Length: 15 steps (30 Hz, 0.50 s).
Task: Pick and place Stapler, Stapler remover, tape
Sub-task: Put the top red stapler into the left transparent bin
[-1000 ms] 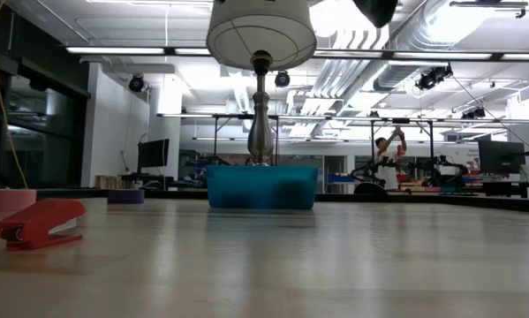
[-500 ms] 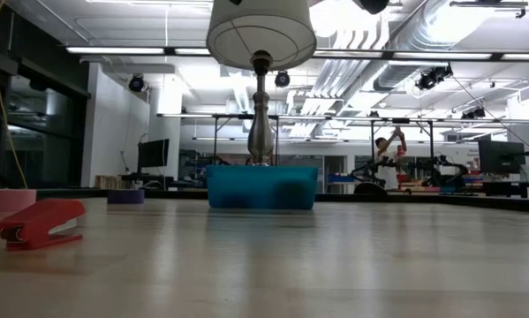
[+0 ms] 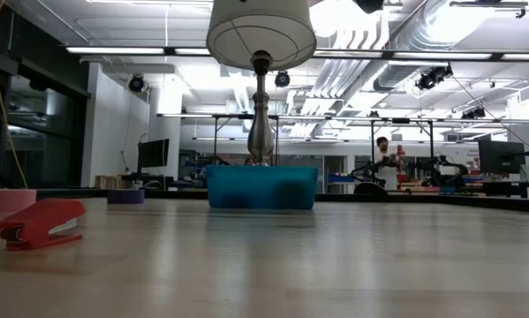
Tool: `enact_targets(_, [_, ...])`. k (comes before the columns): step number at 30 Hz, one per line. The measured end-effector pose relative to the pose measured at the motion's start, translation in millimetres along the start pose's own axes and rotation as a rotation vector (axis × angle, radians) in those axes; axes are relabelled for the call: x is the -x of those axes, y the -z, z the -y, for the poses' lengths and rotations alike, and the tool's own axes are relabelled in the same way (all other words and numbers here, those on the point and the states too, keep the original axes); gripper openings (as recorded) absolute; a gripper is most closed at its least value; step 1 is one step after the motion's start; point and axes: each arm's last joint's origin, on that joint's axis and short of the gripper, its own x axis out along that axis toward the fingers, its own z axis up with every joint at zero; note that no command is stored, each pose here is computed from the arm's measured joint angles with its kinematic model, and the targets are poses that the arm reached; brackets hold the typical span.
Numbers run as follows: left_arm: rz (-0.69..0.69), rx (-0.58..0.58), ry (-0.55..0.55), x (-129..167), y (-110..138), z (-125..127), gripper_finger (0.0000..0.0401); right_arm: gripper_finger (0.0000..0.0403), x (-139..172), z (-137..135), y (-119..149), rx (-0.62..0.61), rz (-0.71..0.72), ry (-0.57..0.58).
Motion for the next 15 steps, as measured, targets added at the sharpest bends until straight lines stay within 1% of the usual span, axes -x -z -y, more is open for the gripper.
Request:
enact_targets(12, [0.028,0.003,0.009,0.0,-2.7,0.2,0.0243,0.0051,0.0,0.0,0.0,0.008,0.0,0.001])
enact_targets(15, [0.028,0.003,0.009,0.0,-2.7,0.2,0.0236,0.0051,0.0,0.0,0.0,0.008,0.0,0.001])
